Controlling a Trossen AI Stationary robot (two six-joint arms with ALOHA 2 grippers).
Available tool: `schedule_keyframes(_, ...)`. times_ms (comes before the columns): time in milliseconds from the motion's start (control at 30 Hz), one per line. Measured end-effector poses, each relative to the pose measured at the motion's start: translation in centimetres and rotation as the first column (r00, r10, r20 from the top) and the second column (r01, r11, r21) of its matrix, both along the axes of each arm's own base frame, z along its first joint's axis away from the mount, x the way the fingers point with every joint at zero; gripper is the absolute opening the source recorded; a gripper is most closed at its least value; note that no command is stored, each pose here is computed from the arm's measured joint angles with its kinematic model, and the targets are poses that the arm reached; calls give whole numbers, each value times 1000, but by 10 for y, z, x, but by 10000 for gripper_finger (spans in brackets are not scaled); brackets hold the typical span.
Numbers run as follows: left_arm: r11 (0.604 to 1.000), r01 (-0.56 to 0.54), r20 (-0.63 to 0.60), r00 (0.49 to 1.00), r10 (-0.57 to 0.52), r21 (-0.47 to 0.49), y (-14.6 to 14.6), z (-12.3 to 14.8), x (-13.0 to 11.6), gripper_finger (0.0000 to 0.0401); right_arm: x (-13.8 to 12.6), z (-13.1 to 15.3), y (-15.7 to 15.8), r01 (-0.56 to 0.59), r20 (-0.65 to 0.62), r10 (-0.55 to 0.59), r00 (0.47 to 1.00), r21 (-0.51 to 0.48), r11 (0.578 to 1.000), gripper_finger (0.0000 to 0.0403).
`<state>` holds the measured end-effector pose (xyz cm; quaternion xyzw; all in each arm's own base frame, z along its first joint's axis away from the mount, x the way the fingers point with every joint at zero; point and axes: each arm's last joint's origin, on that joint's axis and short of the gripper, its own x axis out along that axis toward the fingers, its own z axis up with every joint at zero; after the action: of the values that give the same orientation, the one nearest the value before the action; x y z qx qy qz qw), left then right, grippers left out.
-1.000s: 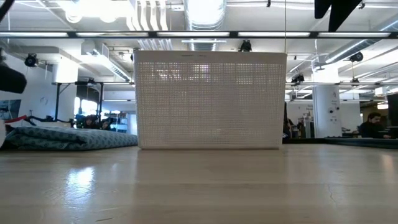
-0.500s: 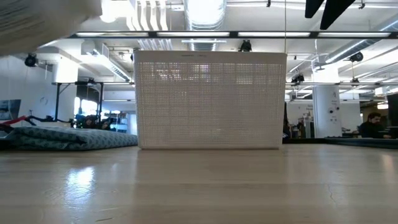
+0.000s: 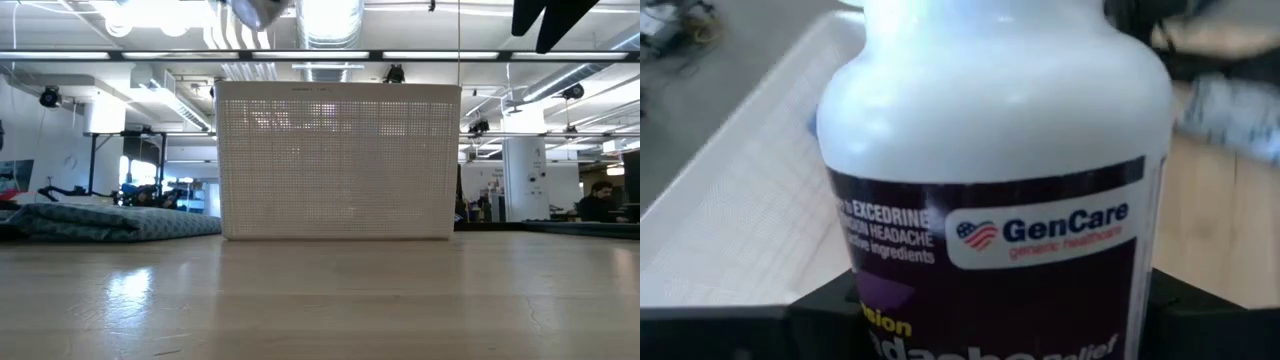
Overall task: Pick & place medical supplies in basket/bin
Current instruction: Put the white and purple medicine bottle into the white bin, then put the white mailer bag into the white bin
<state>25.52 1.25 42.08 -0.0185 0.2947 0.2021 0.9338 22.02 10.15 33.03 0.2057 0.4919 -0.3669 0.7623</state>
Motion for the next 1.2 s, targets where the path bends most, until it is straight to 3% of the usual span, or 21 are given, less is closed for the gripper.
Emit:
schedule_keyframes(100, 997, -14, 71, 997, 20, -76, 50, 0, 8, 198, -1, 0, 2, 18, 11, -18, 1000, 8, 1000, 343)
schedule_keyframes(267, 976, -179, 57, 981, 187, -123, 114, -28, 18, 212, -2, 2, 6, 53, 39, -54, 998, 29, 998, 343)
schedule_keyframes(367, 956, -237, 24, 969, 245, -174, 130, -42, 24, 247, -4, 3, 10, 63, 50, -65, 997, 45, 997, 343)
schedule_keyframes(500, 954, -240, -12, 970, 242, -182, 135, -52, 33, 304, -8, 3, 17, 67, 51, -71, 996, 72, 995, 343)
schedule_keyframes(733, 966, -212, -26, 977, 210, -147, 131, -51, 33, 341, -12, 2, 23, 89, 44, -95, 995, 112, 990, 343)
schedule_keyframes(867, 957, -199, -10, 979, 202, -209, 114, -37, 23, 342, -15, -1, 28, 24, -64, -11, 998, 205, 978, 343)
schedule_keyframes(1000, 955, -75, 35, 995, 88, -285, 70, -24, 14, 343, -23, -8, 35, -9, -205, 81, 975, 329, 944, 343)
schedule_keyframes(1100, 944, 25, 76, 997, 0, -329, 26, -19, 6, 343, -31, -18, 40, 142, -362, 29, 932, 436, 889, 343)
schedule_keyframes(1200, 938, 64, 93, 995, -34, -340, -17, -21, -5, 343, -42, -30, 53, 223, -450, 15, 893, 471, 853, 343)
